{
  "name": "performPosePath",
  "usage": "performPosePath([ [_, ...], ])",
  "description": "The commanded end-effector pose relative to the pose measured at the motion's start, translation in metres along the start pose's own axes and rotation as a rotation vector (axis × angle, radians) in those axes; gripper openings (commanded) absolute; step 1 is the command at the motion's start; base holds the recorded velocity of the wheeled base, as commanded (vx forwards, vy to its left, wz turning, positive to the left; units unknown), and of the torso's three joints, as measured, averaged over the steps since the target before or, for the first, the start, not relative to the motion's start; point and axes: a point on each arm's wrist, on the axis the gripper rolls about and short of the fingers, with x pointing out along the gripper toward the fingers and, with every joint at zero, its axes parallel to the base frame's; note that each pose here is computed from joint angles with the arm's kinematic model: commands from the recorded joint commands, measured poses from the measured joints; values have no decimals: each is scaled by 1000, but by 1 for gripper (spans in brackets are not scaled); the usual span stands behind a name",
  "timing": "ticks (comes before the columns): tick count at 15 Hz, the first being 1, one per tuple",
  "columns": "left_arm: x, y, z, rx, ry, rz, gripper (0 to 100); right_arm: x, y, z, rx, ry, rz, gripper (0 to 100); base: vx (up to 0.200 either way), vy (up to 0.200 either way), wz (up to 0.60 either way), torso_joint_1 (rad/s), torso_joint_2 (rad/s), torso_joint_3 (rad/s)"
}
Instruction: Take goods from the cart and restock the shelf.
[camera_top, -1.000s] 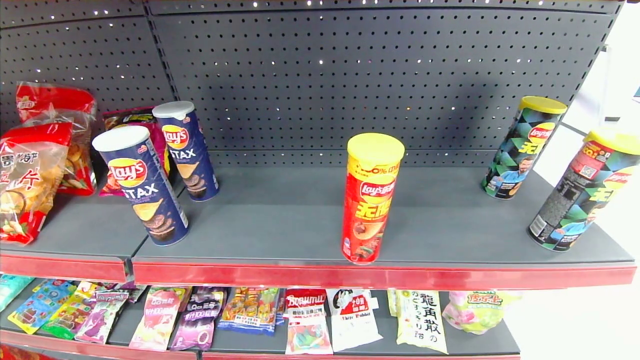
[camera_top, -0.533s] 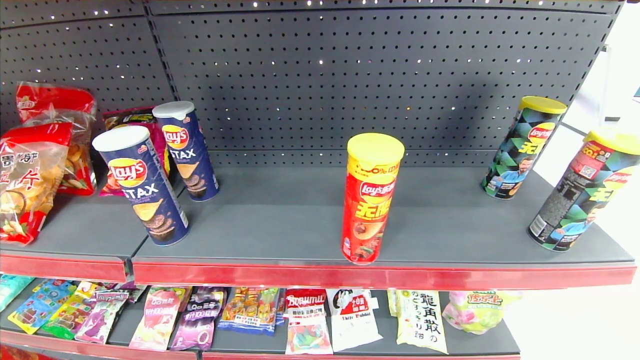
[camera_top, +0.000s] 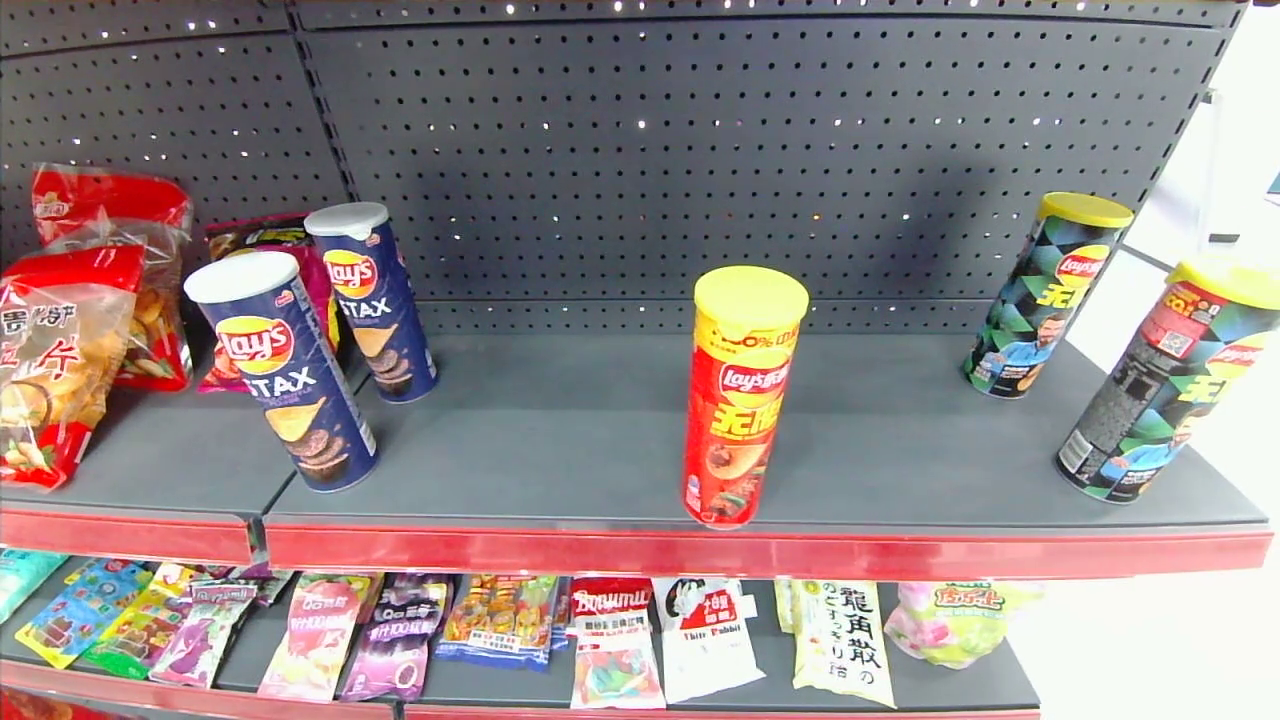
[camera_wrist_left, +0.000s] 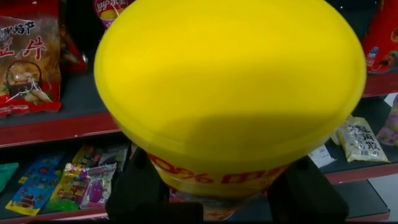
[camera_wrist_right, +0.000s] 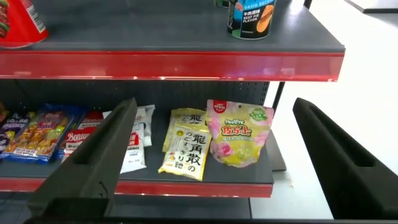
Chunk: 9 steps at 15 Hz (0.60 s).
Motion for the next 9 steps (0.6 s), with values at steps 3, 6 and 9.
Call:
performPosePath([
  [3, 0, 0, 1, -1, -1, 0, 0, 0, 0, 0, 0, 2, 1, 100, 0, 0, -600, 6, 2, 2],
  [6, 1, 0, 4, 1, -18, 1, 0, 0, 0, 0, -2, 2, 2, 100, 0, 0, -200, 4, 2, 1],
  [9, 4, 2, 11, 1, -23, -3, 0, 0, 0, 0, 0, 2, 2, 100, 0, 0, 0, 0, 0, 0],
])
